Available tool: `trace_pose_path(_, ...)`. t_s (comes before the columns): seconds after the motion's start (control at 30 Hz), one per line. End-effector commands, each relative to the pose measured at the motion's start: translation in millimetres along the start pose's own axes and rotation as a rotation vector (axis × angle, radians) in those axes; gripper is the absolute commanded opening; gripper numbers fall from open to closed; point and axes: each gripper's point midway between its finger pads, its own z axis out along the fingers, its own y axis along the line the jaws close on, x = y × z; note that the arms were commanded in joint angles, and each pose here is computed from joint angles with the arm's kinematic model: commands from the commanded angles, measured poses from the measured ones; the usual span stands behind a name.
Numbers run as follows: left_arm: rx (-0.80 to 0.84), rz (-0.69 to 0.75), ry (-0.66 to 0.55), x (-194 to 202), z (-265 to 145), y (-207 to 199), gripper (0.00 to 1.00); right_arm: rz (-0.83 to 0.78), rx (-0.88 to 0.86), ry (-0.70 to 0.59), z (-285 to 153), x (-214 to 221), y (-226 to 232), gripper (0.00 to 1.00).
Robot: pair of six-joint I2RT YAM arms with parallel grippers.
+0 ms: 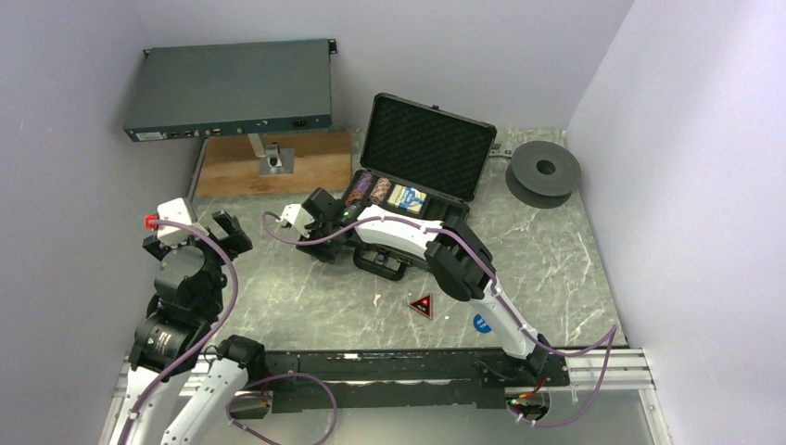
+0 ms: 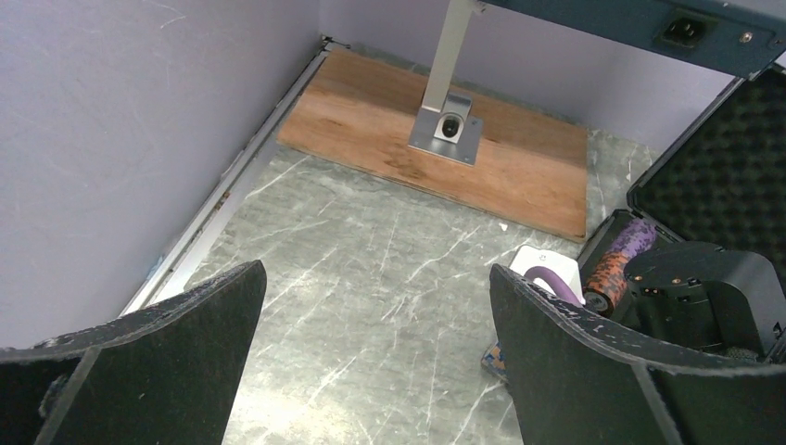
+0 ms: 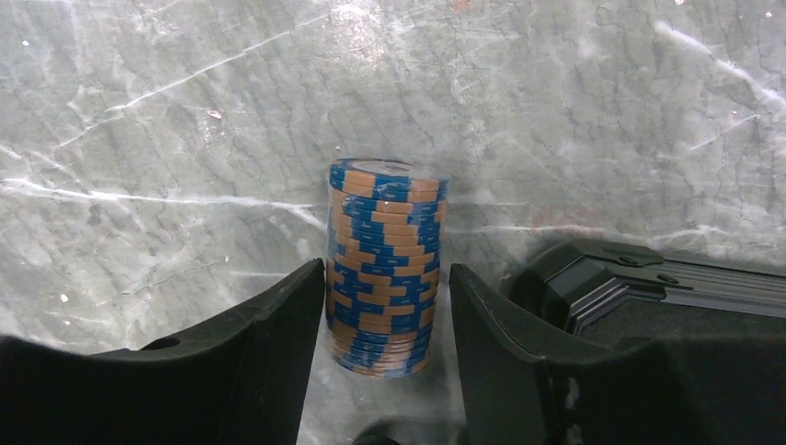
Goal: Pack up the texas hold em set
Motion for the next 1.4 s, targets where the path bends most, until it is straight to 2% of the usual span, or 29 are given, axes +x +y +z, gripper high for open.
trace_pose_path(0.0, 0.007, -0.018, -0.008, -11, 0, -4, 0.97, -0.011, 0.029, -0.014, 1, -7, -6, 0.53)
trace_pose_path(0.17, 0.024, -0.01, -0.026, -12, 0, -6, 0.97, -0.004, 0.013, -0.002, 3, -3, -3, 0.45)
trace_pose_path(0.23, 0.018, -0.008, -0.024, -12, 0, -5, 0.97, -0.001, 0.003, -0.001, 4, -3, -1, 0.44)
trace_pose_path(0.4, 0.015, -0.005, -0.023, -11, 0, -4, 0.97, 0.012, 0.009, 0.019, 8, 0, -2, 0.57)
trace_pose_path(0.63, 0.018, -0.001, -0.021, -11, 0, -5, 0.98, 0.011, 0.005, 0.017, 9, 1, 0, 0.57)
trace_pose_path(1.07, 0.002, -0.004, -0.028, -12, -1, -1, 0.98, 0.061, -0.029, -0.057, -15, -24, 8, 0.29)
trace_pose_path(1.37, -0.018, -0.023, -0.05, -16, -5, 6, 0.98, 0.254, 0.047, -0.154, -44, -56, 0, 0.16)
